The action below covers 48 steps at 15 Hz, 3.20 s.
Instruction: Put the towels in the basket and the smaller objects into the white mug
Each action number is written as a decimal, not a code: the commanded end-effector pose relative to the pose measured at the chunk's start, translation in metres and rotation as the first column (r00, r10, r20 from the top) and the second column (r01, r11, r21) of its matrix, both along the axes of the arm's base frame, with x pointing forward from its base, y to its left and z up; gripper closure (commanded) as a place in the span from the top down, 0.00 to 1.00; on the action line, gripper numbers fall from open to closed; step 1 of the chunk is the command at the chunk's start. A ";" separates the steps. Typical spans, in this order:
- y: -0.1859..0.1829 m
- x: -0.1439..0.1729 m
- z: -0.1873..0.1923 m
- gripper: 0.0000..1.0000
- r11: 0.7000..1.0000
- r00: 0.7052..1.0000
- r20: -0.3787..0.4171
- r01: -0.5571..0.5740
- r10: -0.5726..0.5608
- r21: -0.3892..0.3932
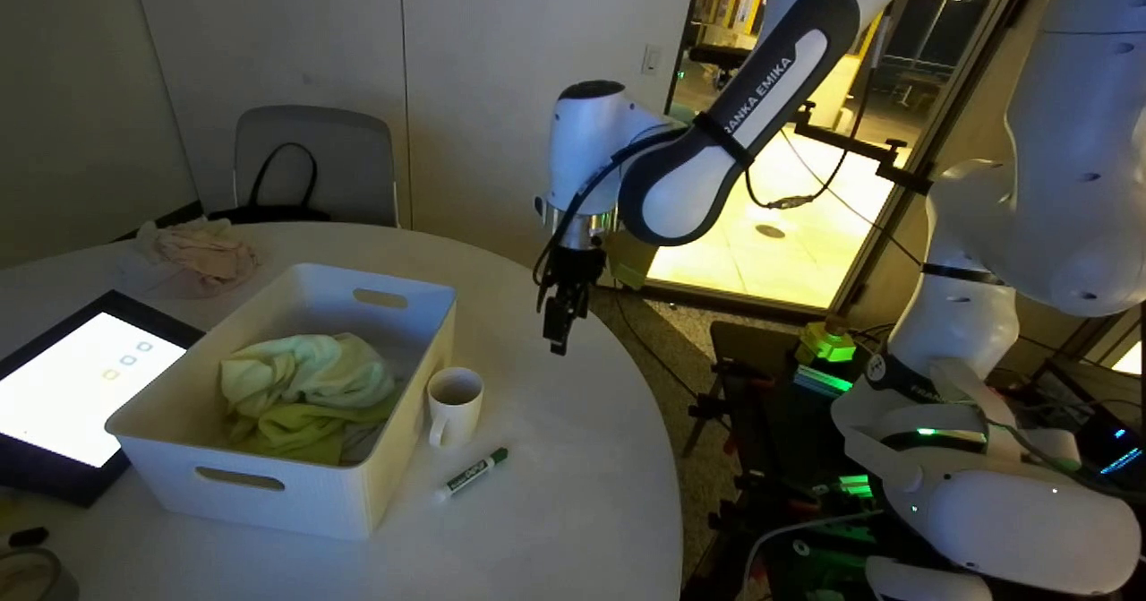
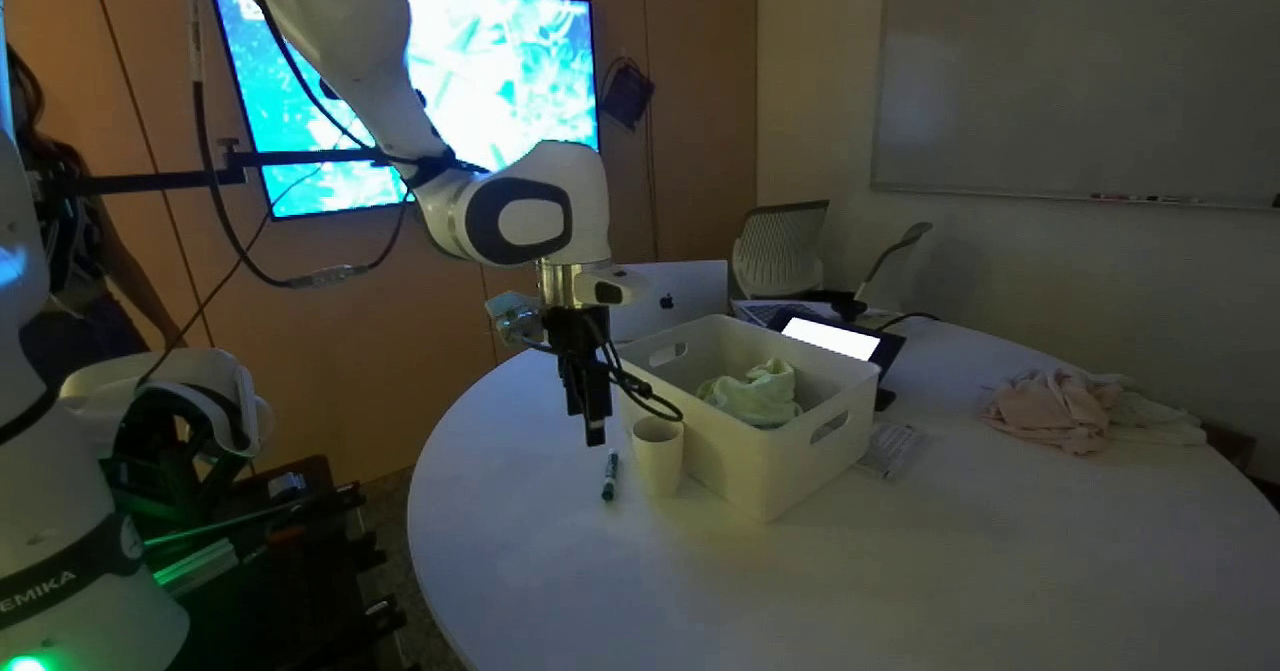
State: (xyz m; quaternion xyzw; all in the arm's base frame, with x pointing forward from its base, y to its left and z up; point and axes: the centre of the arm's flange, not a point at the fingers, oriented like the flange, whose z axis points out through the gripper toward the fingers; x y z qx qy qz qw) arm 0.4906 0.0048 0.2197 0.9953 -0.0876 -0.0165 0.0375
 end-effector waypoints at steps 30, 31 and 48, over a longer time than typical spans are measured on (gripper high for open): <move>0.134 0.030 -0.120 1.00 0.959 0.970 0.160 -0.214 0.185 0.189; 0.135 0.033 -0.122 1.00 0.958 0.969 0.161 -0.218 0.189 0.188; 0.106 0.076 -0.156 1.00 0.951 0.974 0.160 -0.195 0.160 0.239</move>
